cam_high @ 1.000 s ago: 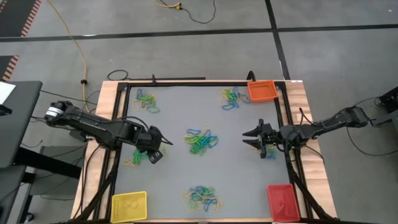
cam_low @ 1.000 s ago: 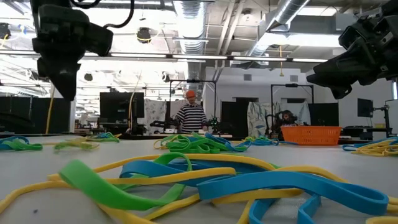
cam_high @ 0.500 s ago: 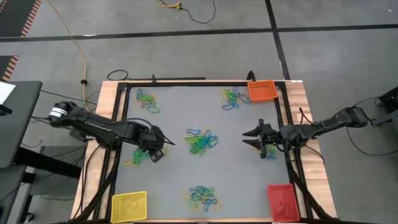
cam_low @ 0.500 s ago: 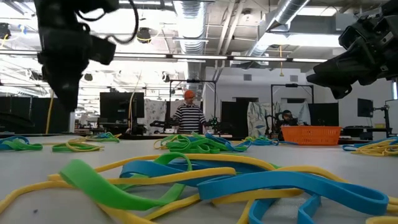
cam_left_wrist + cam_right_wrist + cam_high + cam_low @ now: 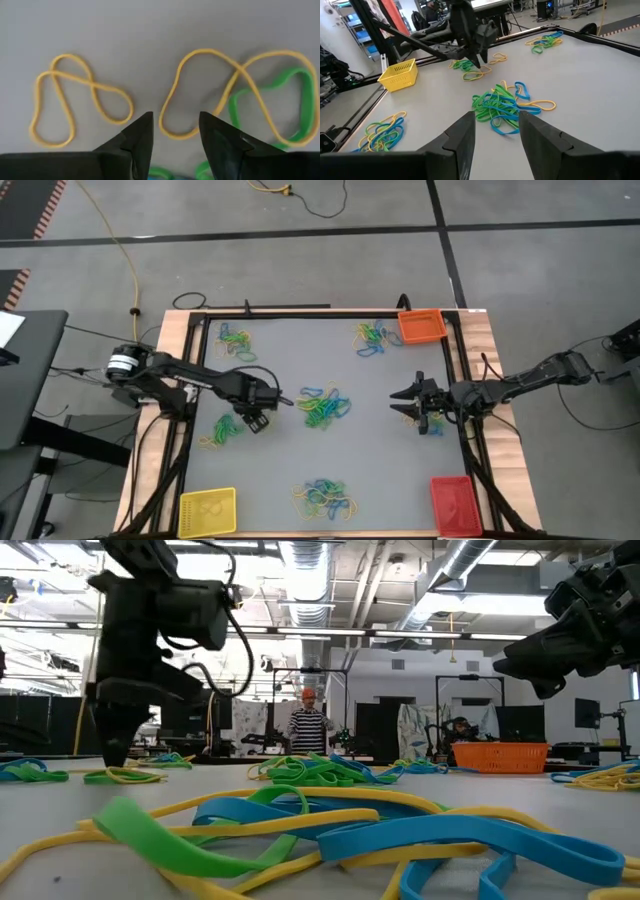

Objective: Sort rubber bands into baskets
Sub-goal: Put the yellow rubber band into the yellow bin

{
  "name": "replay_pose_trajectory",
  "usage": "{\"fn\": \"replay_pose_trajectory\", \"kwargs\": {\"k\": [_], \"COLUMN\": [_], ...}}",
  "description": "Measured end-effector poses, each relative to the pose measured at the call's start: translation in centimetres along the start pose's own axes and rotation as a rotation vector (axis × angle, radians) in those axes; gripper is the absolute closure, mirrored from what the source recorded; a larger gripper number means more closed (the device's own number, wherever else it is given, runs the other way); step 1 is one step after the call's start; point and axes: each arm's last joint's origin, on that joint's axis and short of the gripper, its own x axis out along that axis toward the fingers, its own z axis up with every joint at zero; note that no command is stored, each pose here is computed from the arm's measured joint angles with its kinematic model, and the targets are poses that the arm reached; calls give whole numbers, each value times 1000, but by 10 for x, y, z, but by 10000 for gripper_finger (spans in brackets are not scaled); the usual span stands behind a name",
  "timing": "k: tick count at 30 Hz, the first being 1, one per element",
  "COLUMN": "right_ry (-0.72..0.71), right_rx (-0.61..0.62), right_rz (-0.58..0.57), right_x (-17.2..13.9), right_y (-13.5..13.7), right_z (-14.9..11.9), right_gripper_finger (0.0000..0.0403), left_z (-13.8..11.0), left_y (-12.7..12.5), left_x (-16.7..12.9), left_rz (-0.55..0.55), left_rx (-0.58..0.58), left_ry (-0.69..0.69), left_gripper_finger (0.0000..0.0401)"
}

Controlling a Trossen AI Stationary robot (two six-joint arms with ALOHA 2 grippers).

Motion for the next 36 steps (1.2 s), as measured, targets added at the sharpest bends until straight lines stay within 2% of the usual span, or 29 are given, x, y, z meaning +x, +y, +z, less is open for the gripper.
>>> {"fn": "replay_pose_trajectory", "kwargs": {"k": [5,11,14,17,26,32,36], "right_ry": [1,2,2,2,2,1,1], "right_rx": [0,-1,-1,-2,-2,1,9], "right_rz": [0,0,0,-1,-1,0,0], "right_x": [0,0,0,0,0,0,0], "right_y": [0,0,0,0,0,0,0], "right_z": [0,0,0,0,0,0,0], "right_gripper_finger": [223,223,223,223,223,223,223], "left_z": [12,16,17,20,19,16,21], "left_y": [4,9,9,6,-1,-6,-8], "left_x": [10,12,5,-13,-67,-63,-45], "left_rz": [-50,-51,-63,-102,-127,-117,-44], "left_rx": [1,46,69,80,89,99,106], "left_ry": [52,76,63,11,-134,-129,-125], "left_gripper_finger": [290,379,396,400,401,393,345]}}
